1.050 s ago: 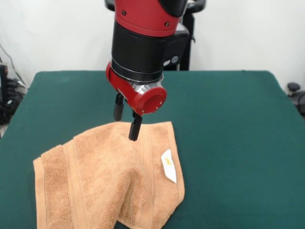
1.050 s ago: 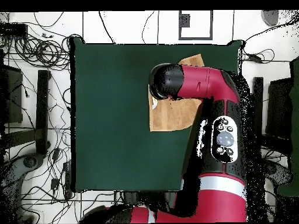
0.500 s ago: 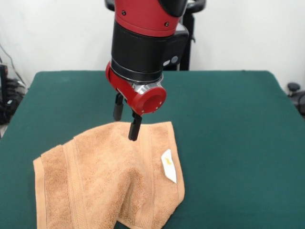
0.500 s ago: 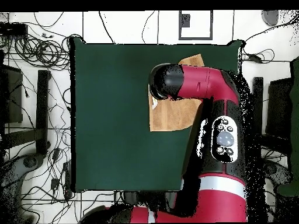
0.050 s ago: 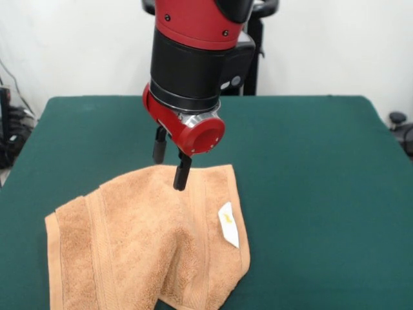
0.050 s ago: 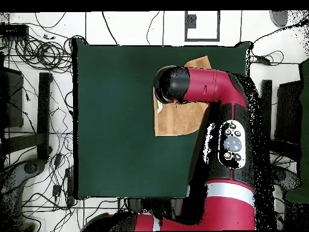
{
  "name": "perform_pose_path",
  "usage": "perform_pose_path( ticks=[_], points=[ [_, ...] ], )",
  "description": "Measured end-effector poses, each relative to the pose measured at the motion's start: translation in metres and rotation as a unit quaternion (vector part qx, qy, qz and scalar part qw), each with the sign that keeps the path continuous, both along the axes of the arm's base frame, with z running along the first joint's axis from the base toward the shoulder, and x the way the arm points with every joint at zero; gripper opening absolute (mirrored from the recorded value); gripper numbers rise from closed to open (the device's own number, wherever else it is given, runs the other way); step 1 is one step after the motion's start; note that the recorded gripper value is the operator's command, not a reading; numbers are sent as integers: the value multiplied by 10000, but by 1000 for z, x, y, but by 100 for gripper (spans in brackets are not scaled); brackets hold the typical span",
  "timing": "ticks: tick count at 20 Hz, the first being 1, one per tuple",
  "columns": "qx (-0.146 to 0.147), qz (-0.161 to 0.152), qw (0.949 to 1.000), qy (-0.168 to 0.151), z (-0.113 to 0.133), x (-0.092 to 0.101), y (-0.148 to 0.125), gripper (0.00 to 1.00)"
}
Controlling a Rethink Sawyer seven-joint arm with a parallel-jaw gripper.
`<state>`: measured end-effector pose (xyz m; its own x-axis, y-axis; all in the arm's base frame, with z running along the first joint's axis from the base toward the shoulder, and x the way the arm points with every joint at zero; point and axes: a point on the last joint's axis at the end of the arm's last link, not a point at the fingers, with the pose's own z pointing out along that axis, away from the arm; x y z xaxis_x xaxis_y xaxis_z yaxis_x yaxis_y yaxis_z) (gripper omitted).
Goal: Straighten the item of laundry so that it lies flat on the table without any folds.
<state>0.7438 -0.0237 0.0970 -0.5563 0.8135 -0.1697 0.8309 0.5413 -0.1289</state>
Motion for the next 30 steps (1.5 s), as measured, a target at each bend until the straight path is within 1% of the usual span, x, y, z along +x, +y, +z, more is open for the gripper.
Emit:
perform_pose_path(
  ticks=[26, 30],
  points=[
    [-21, -11, 10000, -26, 4, 1, -2, 100],
    [13, -42, 10000, -33, 5, 1, -2, 100]
  ],
)
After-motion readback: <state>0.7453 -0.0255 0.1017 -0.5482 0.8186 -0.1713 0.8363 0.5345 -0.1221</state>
